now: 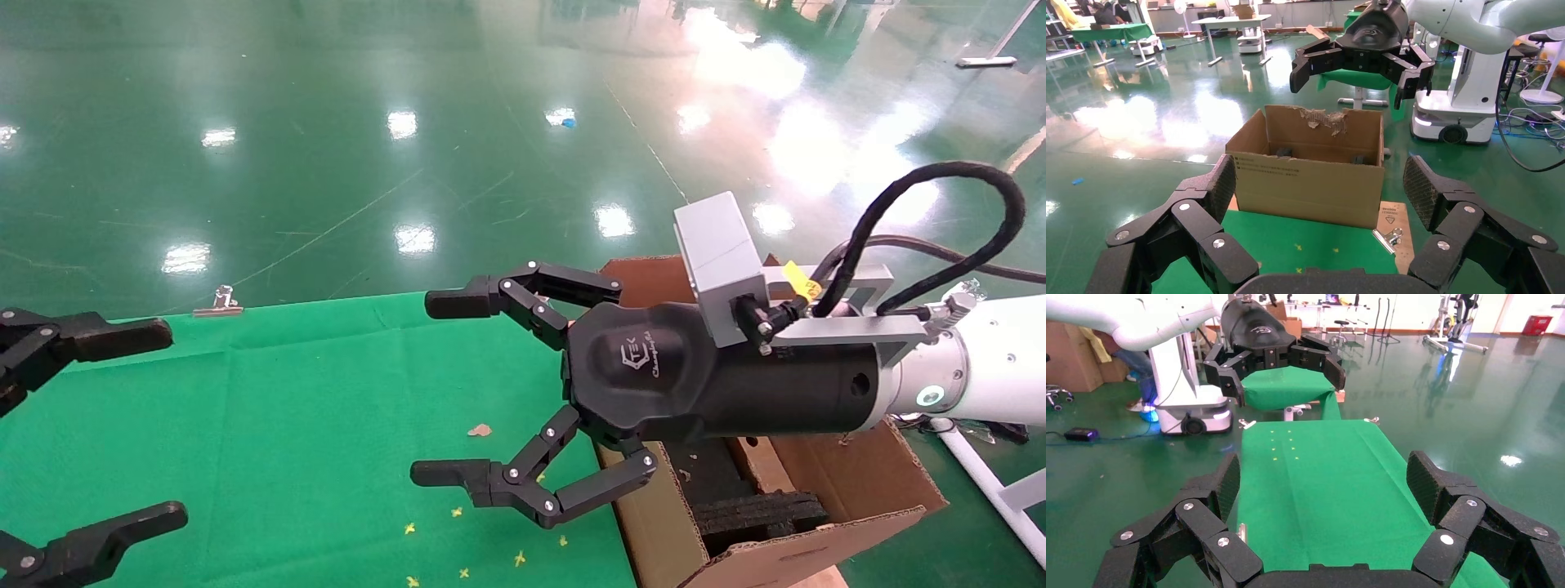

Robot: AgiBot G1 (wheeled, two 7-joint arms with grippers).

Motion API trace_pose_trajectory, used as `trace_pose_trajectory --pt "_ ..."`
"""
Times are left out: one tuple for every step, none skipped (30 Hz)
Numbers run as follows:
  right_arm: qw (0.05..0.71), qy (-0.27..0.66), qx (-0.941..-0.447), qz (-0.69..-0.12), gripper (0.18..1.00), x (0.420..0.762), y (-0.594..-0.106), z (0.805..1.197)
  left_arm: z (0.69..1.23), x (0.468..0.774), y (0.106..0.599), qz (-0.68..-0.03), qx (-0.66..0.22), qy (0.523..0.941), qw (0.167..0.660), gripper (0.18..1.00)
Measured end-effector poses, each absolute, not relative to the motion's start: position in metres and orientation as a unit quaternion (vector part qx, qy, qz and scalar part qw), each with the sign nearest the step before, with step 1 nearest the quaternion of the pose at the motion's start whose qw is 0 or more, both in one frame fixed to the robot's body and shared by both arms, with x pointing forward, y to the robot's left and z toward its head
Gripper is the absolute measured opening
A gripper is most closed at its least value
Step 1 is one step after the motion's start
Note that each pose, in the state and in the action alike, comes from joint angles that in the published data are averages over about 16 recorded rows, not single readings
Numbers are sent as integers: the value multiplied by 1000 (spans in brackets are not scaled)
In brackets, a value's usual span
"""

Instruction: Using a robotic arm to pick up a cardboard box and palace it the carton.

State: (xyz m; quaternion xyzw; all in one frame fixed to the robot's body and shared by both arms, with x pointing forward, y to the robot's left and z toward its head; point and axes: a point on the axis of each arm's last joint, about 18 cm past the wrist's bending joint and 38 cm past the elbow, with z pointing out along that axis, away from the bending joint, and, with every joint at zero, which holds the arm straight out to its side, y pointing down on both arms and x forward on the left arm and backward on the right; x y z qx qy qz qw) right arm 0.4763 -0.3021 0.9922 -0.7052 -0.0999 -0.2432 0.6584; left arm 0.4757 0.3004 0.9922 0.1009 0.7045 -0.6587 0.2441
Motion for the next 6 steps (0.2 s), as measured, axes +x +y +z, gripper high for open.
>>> trace_pose_trajectory --pt "658 -100 -705 -243 1000 476 -302 992 992 476 300 -659 101 704 244 1001" --pt "658 -100 -705 -243 1000 476 -302 992 992 476 300 -659 101 704 244 1001" --pt "658 -100 -705 -243 1000 476 -302 992 992 476 300 -659 101 704 244 1001" --pt "658 -100 -705 -243 1000 476 -302 992 992 476 300 -659 101 704 244 1001" --pt "658 -100 -705 -243 1000 476 -302 992 992 476 300 -659 101 704 244 1001" --pt "658 -100 -705 -243 1000 476 -302 992 992 476 300 -659 101 704 244 1001"
